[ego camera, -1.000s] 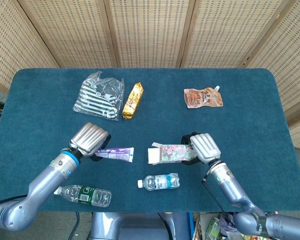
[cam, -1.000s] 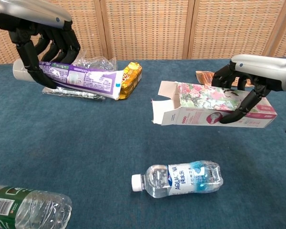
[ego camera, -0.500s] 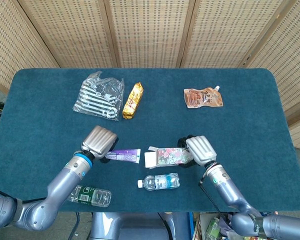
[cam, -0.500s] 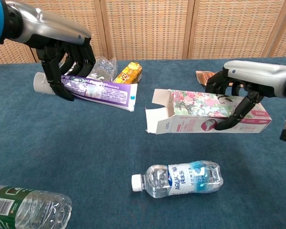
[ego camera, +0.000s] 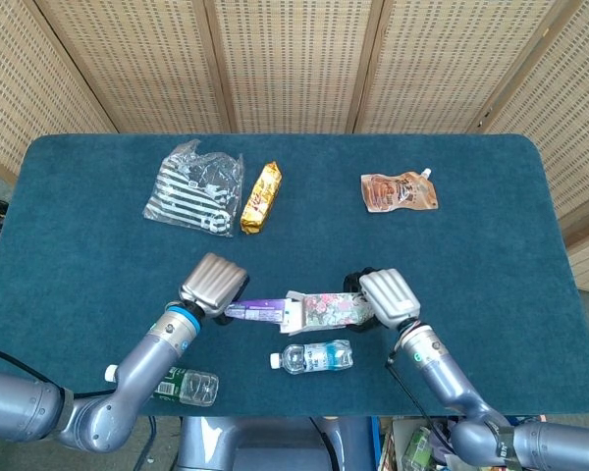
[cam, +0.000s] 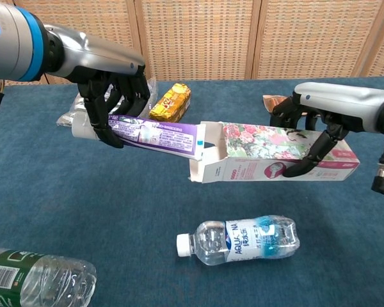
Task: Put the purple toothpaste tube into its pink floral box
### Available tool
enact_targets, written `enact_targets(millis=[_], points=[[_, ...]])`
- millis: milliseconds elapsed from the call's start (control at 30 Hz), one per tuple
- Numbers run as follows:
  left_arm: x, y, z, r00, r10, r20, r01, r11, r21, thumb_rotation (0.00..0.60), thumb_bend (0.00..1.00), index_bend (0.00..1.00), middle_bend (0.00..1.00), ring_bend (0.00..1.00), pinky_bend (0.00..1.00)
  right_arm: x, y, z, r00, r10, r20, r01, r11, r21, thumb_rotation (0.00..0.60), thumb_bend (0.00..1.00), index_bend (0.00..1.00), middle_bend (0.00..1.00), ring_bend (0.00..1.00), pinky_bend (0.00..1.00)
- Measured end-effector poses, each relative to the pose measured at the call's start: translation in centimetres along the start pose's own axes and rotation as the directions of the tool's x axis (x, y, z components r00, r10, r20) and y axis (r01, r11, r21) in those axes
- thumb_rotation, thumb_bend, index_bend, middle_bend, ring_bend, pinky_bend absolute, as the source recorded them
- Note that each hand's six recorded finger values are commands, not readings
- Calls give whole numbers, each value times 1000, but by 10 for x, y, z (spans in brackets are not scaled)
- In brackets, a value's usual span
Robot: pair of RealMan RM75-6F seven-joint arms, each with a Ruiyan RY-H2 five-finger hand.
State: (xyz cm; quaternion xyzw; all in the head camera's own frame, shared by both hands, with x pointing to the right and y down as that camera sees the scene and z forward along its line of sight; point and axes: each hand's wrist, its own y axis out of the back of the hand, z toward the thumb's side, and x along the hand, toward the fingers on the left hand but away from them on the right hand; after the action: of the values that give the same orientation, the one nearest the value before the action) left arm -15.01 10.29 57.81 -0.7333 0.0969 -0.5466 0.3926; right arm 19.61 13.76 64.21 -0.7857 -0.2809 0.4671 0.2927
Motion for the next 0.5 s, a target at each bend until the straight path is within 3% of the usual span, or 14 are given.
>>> enact_targets(millis=[500], points=[[7,-2,13,998,59,9,-58,997,-40,600,296,812,677,566,597,1,2,13,1000,4,-21,-4,1000,-7,600,5,595,521,392,495]])
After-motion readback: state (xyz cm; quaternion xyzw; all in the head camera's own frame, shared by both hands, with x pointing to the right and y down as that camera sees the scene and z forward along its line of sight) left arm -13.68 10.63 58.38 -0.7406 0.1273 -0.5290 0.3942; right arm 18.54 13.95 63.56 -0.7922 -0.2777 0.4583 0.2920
